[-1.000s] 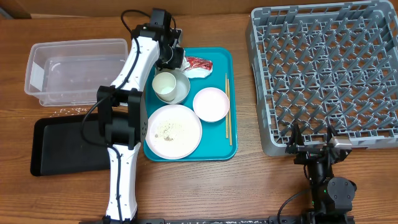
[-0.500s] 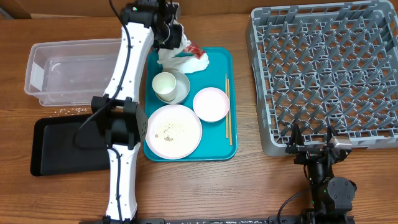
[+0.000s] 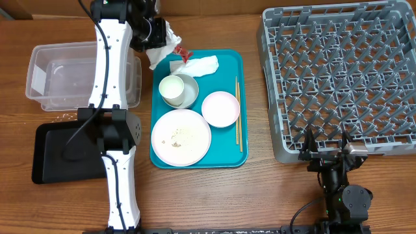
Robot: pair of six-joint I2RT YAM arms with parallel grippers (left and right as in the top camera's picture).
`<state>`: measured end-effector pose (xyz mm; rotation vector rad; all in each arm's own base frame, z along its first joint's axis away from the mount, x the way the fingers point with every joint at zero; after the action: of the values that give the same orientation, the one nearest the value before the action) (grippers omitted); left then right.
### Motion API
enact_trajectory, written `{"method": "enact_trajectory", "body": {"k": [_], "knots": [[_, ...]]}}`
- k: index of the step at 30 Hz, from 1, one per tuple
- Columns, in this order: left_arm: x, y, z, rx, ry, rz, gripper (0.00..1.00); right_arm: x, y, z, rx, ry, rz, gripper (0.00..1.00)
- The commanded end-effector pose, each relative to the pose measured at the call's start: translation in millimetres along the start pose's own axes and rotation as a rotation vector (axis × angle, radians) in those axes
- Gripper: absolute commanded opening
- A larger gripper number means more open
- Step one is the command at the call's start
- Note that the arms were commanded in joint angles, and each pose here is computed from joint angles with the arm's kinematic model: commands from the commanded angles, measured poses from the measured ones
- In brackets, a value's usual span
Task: Sort waste into correct bins and load items into the dishwasher
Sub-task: 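Lift the tissue and red wrapper with the left gripper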
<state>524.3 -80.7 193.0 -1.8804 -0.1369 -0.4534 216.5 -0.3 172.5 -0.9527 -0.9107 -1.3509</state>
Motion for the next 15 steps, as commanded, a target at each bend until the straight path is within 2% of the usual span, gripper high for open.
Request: {"method": "enact_trajectory", "body": {"k": [1,15], "knots": [[1.0,-1.4,-24.1,-0.061,0.033,-0.003,0.04,-1.4,0.1,-0.6,0.0,-0.004,-0.006,1.0],[-18.4,44.4,-43.6,-0.011,0.089,0.101,0.04,-1.4,0.1,-0.5,0.0,-0.004,-0.006,1.0]]}}
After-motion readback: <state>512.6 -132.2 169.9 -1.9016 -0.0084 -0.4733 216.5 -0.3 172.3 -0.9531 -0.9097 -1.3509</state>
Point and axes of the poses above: each gripper's point midway between its finger pads, its own y axis out along the fingers, its own z axis along the line the jaws close on, x = y × z, the point moved 3 cm from there along -y, back along the fingers, and after that the axes turned 11 degrees about y, right-handed, at the moved point
